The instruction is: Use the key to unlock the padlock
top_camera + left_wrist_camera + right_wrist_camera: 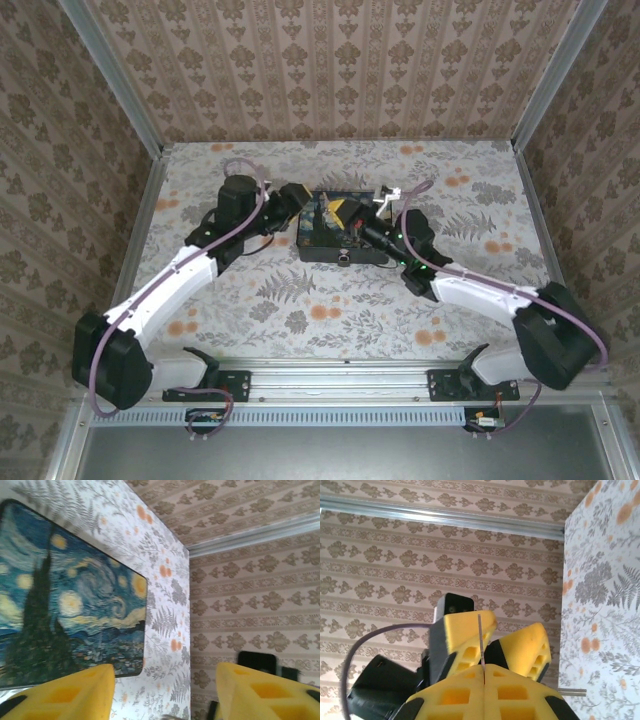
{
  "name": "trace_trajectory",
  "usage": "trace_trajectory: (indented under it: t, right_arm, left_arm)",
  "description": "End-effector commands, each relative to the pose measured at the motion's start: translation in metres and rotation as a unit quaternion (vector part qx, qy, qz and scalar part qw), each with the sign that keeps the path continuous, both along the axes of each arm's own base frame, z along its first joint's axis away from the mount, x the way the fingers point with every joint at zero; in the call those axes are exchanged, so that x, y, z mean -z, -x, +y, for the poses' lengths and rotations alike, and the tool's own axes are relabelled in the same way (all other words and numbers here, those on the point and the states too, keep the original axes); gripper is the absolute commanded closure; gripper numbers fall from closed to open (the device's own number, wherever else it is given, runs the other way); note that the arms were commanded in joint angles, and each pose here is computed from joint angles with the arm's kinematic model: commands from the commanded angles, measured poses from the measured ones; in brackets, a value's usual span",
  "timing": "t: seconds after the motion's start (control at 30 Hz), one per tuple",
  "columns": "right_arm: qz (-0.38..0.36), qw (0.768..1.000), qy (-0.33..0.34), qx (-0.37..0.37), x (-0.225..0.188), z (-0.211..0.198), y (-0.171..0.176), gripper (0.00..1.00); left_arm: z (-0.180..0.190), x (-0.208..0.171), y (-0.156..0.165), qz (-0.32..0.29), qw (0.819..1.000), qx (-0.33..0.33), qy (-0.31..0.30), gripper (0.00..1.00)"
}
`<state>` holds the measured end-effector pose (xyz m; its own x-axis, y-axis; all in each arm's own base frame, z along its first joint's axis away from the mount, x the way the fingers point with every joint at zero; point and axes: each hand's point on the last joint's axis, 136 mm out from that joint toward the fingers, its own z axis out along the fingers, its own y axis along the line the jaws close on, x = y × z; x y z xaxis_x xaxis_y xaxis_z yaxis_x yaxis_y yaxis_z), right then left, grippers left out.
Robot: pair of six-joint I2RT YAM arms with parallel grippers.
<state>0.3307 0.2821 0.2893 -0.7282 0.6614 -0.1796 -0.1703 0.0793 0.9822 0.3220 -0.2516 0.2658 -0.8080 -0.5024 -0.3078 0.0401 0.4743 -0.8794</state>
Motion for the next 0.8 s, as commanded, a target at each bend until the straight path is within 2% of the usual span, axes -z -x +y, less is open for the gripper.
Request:
trace_trajectory:
  t: [0.0,0.1,0.2,0.3,0.47,0.6,0.77]
  right_arm:
    - [-0.022,0.992,0.119,-0.028,0.017,-0.011,0.011,1.0]
    - [-0.039,0.977,0.189,-0.085,0.02,-0.015,0.027,1.0]
    - [-0.074,0.957,0.235,-0.155,0.018,-0.014,0.045,1.0]
    - [-0.111,0.931,0.276,-0.212,0.018,-0.012,0.063,1.0]
    - [-0.139,0.908,0.281,-0.277,0.016,-0.009,0.082,1.0]
    - [-0.146,0.901,0.284,-0.293,0.017,-0.009,0.086,1.0]
    - [-0.149,0.9,0.276,-0.303,0.016,-0.008,0.086,1.0]
  left_arm:
    - [0.014,-0.001,0.016,0.002,0.999,0.04,-0.019,0.43]
    - [0.008,-0.008,0.025,-0.003,0.992,0.122,-0.033,0.5]
    - [-0.009,-0.022,0.042,-0.032,0.975,0.22,-0.033,0.52]
    - [-0.022,-0.025,0.052,-0.057,0.958,0.28,-0.04,0.54]
    - [-0.048,-0.026,0.065,-0.086,0.929,0.359,-0.03,0.58]
    - [-0.065,-0.029,0.077,-0.102,0.908,0.405,-0.015,0.62]
    - [-0.065,-0.02,0.088,-0.108,0.898,0.425,-0.021,0.66]
